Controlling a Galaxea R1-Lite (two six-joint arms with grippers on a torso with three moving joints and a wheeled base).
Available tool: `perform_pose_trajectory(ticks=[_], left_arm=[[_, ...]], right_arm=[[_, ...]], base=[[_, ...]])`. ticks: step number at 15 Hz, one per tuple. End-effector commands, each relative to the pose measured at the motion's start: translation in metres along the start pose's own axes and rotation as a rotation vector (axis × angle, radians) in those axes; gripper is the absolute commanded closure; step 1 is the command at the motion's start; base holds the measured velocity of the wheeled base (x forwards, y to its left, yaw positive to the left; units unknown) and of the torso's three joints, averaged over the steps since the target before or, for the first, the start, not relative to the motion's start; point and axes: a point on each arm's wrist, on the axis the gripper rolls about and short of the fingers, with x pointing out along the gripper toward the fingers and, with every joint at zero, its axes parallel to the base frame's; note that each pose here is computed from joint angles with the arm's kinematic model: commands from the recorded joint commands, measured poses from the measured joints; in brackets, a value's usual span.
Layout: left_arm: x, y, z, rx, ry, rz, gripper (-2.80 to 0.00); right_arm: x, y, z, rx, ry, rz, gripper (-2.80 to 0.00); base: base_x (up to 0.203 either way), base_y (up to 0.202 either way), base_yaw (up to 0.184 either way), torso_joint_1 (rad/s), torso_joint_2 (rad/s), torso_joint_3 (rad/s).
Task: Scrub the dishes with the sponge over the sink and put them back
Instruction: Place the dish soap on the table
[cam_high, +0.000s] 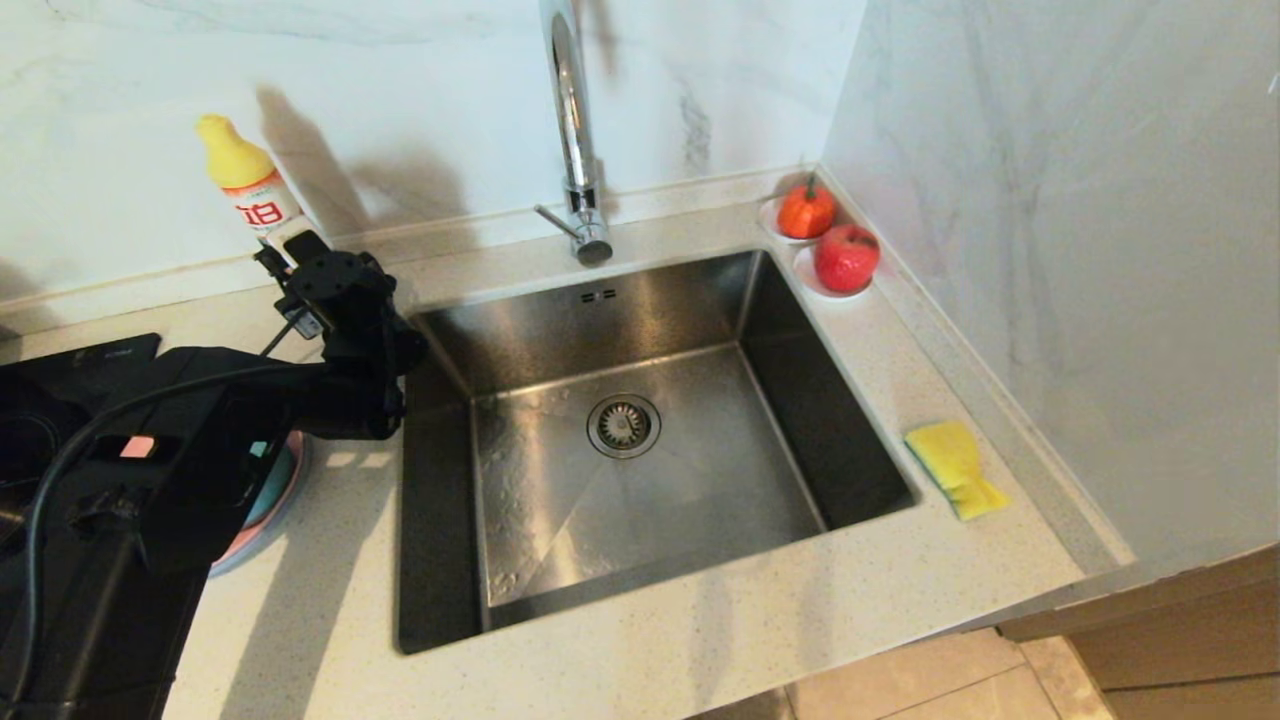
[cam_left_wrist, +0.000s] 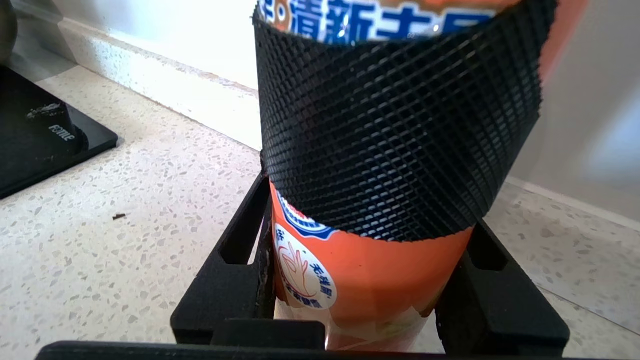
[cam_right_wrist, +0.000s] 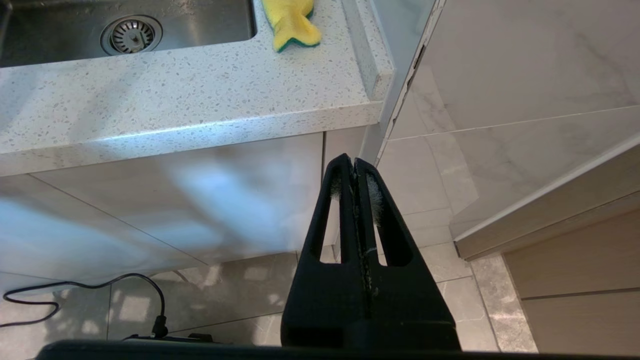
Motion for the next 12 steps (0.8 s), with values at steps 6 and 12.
perform_pose_trajectory(ticks=[6,12], left_arm=[[0.0035,0.0035,-0.0023,-0.002,-0.006,0.004,0.0],[0.003,0.0039,-0.0064,0.006,0.001,0.009,0.0]], right_arm=[[0.0,0.0,0.0001,-0.001,0.0,0.001,0.0],[0.0,0.0,0.0001,-0.001,0.0,0.001,0.0]], base=[[0.0,0.0,0.0,0.0,0.0,0.0],[0.0,0.0,0.0,0.0,0.0,0.0]])
